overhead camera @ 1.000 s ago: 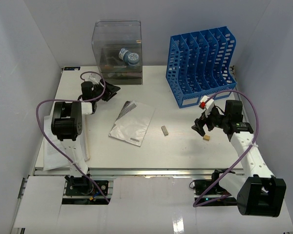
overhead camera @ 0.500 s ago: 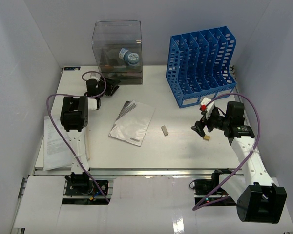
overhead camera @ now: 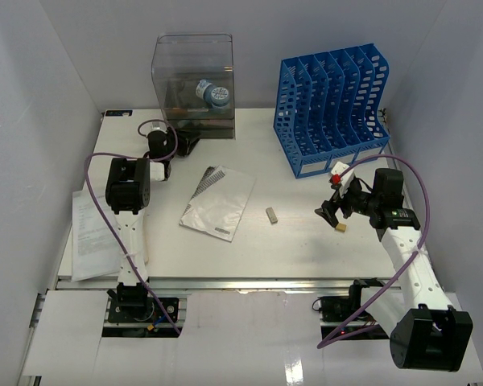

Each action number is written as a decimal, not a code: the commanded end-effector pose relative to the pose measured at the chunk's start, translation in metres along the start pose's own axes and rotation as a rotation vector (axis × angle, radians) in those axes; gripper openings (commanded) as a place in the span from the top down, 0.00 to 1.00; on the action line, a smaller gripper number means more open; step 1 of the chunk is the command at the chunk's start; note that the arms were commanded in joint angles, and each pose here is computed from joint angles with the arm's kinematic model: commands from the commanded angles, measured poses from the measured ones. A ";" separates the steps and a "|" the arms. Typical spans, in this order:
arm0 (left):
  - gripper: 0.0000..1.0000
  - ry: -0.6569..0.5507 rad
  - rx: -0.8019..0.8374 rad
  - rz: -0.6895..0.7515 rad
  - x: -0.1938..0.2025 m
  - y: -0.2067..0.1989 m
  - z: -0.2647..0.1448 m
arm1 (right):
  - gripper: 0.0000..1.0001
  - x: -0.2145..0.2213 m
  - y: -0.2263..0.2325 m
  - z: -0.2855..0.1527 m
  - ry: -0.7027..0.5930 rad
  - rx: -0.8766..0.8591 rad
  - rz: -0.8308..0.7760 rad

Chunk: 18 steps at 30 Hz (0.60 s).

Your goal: Organize the desk

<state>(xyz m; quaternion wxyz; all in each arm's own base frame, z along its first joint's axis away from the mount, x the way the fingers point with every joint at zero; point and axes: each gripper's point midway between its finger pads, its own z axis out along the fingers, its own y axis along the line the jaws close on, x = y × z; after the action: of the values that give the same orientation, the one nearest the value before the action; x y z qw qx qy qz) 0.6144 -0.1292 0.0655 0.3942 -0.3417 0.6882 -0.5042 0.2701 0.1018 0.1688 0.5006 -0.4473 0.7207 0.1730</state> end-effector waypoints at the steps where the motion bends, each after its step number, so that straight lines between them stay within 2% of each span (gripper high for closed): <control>1: 0.62 0.022 0.109 0.017 0.005 -0.030 -0.010 | 0.01 -0.007 0.000 0.000 -0.032 -0.004 -0.032; 5: 0.62 0.039 0.125 -0.001 0.008 -0.029 -0.009 | 0.01 -0.007 0.000 -0.001 -0.032 -0.001 -0.033; 11: 0.56 0.035 0.170 0.009 0.003 -0.042 -0.003 | 0.01 -0.006 -0.001 0.000 -0.028 -0.001 -0.034; 15: 0.50 0.037 0.142 0.004 0.000 -0.035 0.006 | 0.01 -0.006 -0.001 0.001 -0.026 -0.002 -0.030; 18: 0.50 0.026 0.072 -0.024 -0.003 -0.020 0.013 | 0.01 -0.005 -0.002 0.000 -0.023 0.000 -0.031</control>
<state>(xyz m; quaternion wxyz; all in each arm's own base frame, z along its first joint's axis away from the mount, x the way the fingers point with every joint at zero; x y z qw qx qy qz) 0.6179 -0.1384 0.0896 0.3984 -0.3151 0.6620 -0.5511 0.2702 0.1019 0.1689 0.5008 -0.4477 0.7203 0.1728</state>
